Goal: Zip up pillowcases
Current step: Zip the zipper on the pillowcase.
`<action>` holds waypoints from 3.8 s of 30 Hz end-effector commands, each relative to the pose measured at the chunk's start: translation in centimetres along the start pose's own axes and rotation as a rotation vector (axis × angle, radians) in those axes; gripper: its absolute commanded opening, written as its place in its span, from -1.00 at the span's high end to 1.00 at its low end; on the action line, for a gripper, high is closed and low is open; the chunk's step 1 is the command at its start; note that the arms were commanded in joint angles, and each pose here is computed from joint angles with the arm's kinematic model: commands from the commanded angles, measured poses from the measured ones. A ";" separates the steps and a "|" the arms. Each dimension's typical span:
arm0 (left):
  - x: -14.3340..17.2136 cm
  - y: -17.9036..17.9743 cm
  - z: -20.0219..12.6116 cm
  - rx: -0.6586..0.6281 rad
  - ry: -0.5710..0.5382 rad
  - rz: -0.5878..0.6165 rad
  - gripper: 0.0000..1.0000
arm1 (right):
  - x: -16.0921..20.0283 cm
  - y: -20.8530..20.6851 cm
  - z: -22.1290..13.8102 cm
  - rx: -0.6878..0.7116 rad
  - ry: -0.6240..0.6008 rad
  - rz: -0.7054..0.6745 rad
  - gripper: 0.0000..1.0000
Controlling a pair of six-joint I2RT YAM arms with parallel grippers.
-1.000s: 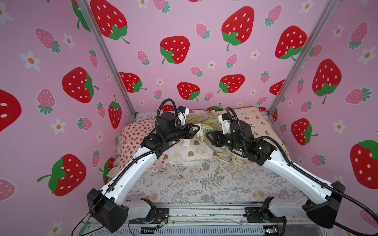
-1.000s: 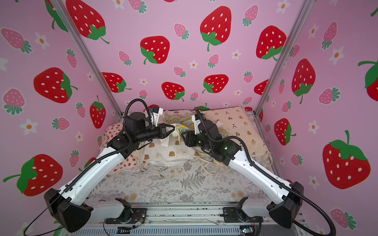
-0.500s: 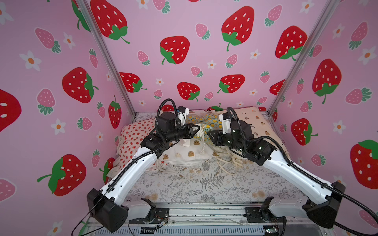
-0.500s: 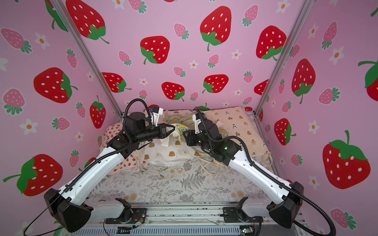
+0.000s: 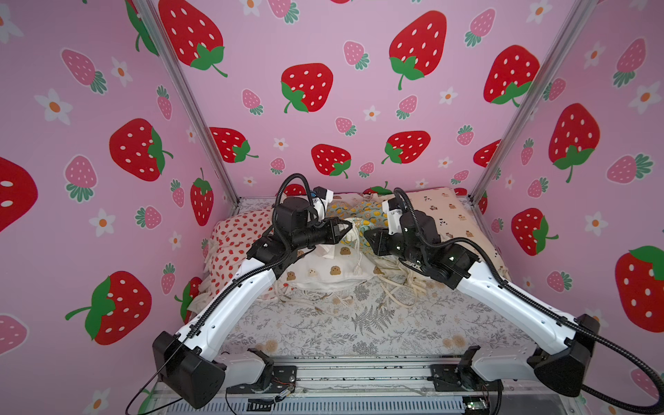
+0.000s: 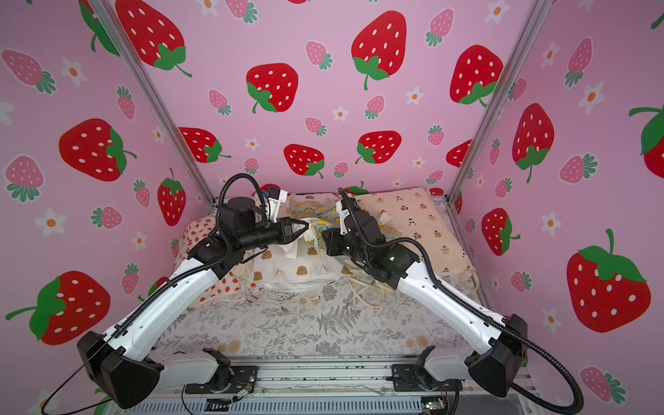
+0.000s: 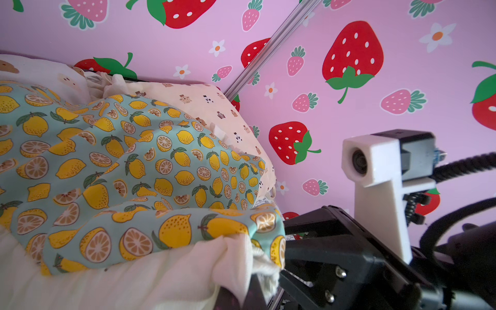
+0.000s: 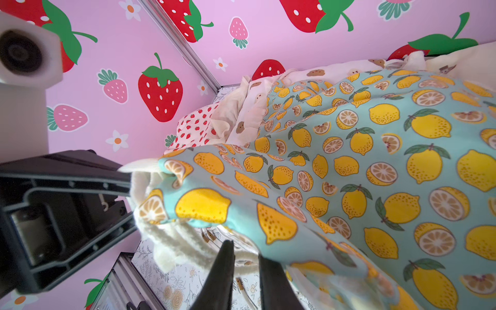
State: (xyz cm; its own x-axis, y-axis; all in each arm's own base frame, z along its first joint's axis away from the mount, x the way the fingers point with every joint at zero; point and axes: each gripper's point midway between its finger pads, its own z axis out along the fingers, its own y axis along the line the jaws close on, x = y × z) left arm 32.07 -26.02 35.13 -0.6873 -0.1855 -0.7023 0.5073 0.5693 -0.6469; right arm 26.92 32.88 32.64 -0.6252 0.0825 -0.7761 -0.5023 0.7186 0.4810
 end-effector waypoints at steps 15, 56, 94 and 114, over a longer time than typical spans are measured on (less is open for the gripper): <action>-1.5 -1.8 -1.0 0.053 -0.049 0.027 1.00 | -2.4 0.4 -0.2 0.005 -0.070 -0.017 0.78; -3.2 -1.1 -5.5 0.056 -0.161 -0.087 1.00 | 2.6 -1.9 -2.0 -0.070 0.217 0.157 1.00; -12.1 8.2 -13.9 -0.297 -0.459 -0.155 1.00 | 7.3 -14.5 -5.8 0.285 0.295 0.230 1.00; -7.9 8.7 -9.6 -0.171 -0.358 -0.233 1.00 | 7.1 -12.3 -6.5 0.219 0.267 0.195 -0.44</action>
State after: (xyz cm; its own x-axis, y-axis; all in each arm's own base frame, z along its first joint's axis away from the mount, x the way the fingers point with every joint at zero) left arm 36.67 -12.11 36.70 -0.5741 -0.5565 -0.6006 0.2178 0.6034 -0.7671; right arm 25.37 21.92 23.33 -0.8612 0.0574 -0.5050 -0.2649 0.7973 0.5424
